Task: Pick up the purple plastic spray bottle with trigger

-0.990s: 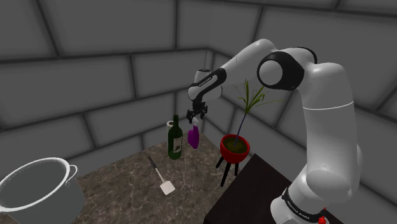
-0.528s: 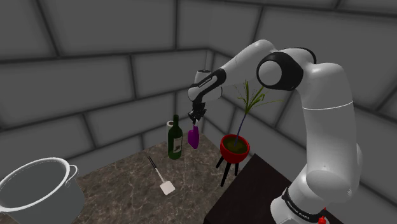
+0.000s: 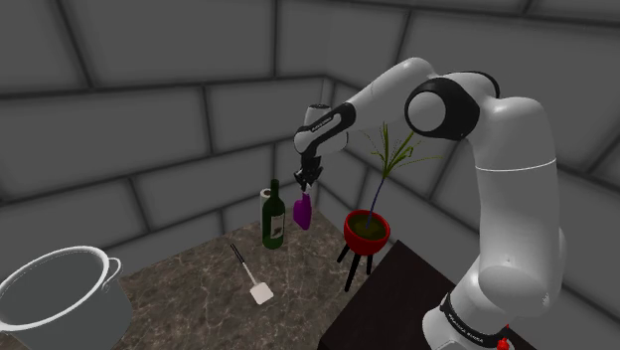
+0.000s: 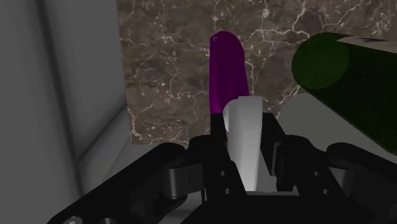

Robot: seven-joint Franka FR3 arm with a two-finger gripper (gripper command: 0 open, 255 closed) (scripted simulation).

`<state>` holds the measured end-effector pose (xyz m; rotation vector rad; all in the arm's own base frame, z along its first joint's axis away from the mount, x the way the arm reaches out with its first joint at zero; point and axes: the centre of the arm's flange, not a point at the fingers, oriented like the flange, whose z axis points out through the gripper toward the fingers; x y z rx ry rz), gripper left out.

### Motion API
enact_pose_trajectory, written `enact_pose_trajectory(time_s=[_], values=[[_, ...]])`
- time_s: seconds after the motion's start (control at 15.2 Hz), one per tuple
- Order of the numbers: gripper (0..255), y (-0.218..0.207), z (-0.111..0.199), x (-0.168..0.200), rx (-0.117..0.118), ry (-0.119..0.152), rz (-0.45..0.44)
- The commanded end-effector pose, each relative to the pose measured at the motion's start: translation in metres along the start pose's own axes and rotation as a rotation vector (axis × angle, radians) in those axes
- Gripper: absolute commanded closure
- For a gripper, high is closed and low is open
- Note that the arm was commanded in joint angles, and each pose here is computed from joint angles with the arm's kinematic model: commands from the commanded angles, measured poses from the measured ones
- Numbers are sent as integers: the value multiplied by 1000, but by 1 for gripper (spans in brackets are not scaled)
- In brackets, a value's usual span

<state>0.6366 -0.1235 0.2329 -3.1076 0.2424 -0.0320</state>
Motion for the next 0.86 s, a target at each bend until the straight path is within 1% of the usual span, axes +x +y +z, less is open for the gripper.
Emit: enact_pose_trajectory(time_s=[0.0, 0.66, 0.79], values=[[255, -1, -10, 0, 0, 0, 0], [255, -2, -62, 1, 0, 0, 0], [255, -2, -63, 1, 0, 0, 0]])
